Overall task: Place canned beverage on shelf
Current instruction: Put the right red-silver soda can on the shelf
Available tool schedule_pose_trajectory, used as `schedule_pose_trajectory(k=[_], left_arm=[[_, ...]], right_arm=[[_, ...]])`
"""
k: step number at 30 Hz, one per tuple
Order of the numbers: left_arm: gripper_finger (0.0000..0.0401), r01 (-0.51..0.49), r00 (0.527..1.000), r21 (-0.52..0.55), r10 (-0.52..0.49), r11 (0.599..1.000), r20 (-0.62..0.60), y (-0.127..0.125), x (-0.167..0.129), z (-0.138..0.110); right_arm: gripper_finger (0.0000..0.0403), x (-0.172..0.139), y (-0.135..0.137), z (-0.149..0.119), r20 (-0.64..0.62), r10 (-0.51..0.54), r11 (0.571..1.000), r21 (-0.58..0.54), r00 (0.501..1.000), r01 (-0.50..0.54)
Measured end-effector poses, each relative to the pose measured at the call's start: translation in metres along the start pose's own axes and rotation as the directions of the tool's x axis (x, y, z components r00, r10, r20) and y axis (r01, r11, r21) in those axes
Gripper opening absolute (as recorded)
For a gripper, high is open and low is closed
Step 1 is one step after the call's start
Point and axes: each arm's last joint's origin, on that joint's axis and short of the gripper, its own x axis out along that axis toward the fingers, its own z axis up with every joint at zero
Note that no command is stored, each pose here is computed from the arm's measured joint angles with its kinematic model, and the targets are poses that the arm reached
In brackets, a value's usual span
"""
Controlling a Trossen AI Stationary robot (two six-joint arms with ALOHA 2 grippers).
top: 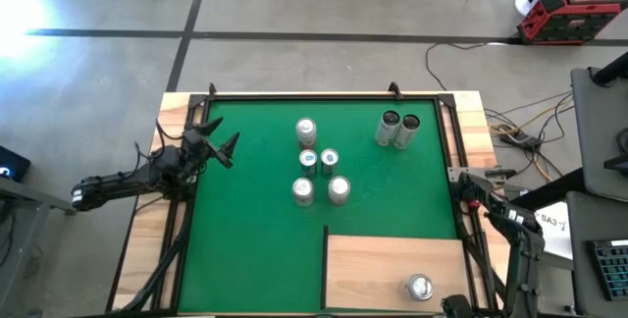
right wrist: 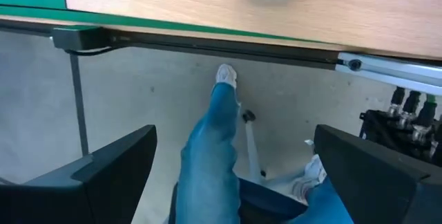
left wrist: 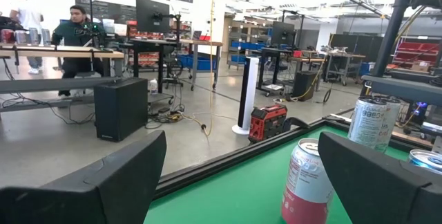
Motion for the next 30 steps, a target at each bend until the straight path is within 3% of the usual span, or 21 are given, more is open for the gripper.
schedule_pose_trajectory(k=[6,9,30], left_arm=[[0.0363,0.0,1.0,0.0,0.0,1.0,0.0,0.0,0.0,0.0],[0.0363,0.0,1.0,-0.001,0.0,1.0,0.0,0.0,0.0,0.0],[0.0363,0.0,1.0,0.0,0.0,1.0,0.0,0.0,0.0,0.0]], right_arm=[[0.0384,0.007,0.021,0.014,-0.028,-0.135,0.986,0.093,0.99,0.137],[0.0384,0.01,0.028,0.02,-0.043,-0.183,0.979,0.081,0.982,0.186],[0.0384,0.016,0.05,0.055,0.009,-0.28,0.954,0.116,0.96,0.277]])
